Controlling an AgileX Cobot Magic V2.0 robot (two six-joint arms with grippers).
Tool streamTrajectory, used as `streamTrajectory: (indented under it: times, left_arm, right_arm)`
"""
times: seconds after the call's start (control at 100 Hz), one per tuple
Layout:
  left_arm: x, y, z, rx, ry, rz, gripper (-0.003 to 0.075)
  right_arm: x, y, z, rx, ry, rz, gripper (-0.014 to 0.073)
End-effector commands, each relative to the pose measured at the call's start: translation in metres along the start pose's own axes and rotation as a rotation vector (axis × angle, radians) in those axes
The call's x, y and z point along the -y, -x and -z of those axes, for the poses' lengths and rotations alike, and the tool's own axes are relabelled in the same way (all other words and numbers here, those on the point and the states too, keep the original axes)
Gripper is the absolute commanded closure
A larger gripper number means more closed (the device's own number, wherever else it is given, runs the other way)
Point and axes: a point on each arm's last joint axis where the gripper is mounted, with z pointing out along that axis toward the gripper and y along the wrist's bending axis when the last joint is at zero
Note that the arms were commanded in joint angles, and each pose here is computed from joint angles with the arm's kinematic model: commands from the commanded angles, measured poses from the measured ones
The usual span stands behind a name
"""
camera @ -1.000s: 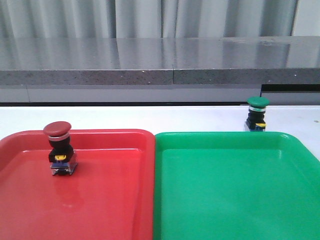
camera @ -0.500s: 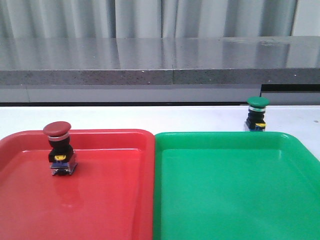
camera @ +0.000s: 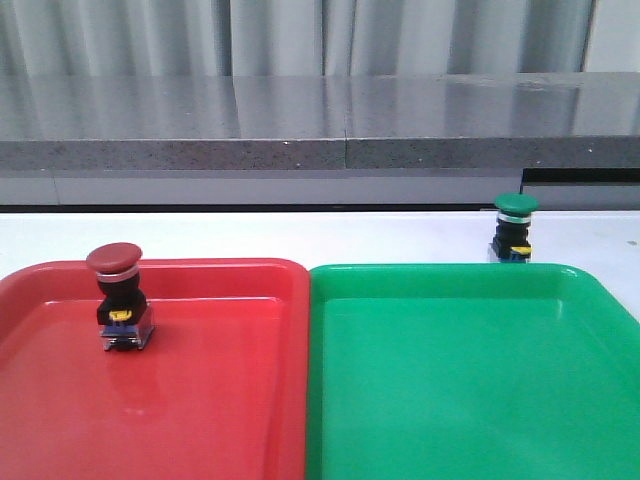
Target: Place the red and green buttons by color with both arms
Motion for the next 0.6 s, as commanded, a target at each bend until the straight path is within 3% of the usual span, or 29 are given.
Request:
streamTrajectory:
  times: [0.0,0.33,0.49,0.59]
  left_arm:
    - [0.001,-0.005,0.001,0.069,-0.018,0.010,0.0739]
    - [0.001,-0.005,0.001,0.069,-0.018,0.010,0.0739]
    - [0.001,-0.005,0.001,0.069,-0.018,0.010,0.0739]
    - [0.001,-0.005,0.001,0.069,-0.018,0.010,0.0739]
  right_arm:
    - [0.000,0.013,0.003,0.118,-0.003,0.006,0.0705]
    - [0.000,0.016,0.004,0.146,-0.002,0.006,0.0705]
    - [-0.001,0.036,0.008,0.318,0.007,0.007,0.0705]
    - [-0.002,0.056,0.014,0.355,0.008,0.006,0.0705]
